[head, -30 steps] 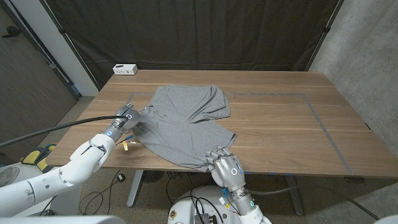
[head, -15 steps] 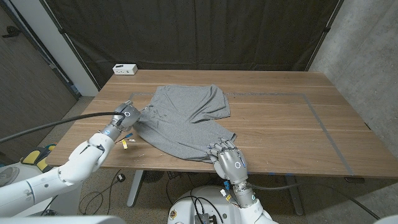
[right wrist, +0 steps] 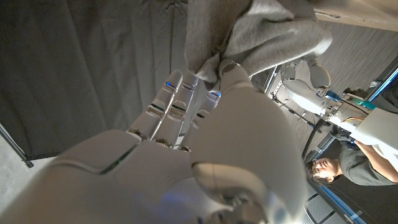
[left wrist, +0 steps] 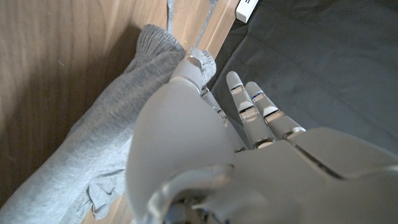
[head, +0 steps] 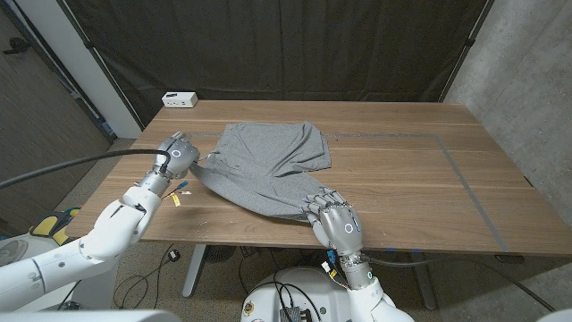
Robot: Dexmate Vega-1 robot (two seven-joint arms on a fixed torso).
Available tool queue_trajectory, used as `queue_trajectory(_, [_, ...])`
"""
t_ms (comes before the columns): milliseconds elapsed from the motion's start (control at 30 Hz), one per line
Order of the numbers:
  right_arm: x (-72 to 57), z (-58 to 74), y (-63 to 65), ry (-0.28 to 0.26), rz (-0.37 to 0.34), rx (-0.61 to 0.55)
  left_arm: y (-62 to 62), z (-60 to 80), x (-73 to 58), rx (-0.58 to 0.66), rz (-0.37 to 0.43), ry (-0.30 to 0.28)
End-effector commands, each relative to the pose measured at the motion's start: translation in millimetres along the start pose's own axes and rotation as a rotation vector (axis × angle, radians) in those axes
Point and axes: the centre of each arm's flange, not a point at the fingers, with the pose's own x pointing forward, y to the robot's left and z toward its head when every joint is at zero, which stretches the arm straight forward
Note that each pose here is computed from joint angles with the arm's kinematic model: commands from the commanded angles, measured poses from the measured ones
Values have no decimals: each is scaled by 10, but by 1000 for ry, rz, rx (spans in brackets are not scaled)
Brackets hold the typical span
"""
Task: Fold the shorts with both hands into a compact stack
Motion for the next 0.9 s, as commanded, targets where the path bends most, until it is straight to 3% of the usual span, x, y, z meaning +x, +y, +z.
queue_trajectory(33, [231,-108,-167,-21,-80,10,236,-136,-31,-10,59,77])
queue_trajectory(433, [503,-233,-274,-87,-154,-16,408,-274,-65,20,99,146])
queue_trajectory(567, [604,-303,-280,-87,-160,-5,450,-304,-61,20,91,167])
queue_trajectory(633, [675,-395,-272,-61,-151,36,475,-327,-39,30,68,177])
queue_trajectory(700, [723,-419,-267,-104,-152,-7,489,-341,-18,45,55,183])
queue_trajectory(900, [917,-491,-247,-112,-142,19,555,-349,69,45,42,185])
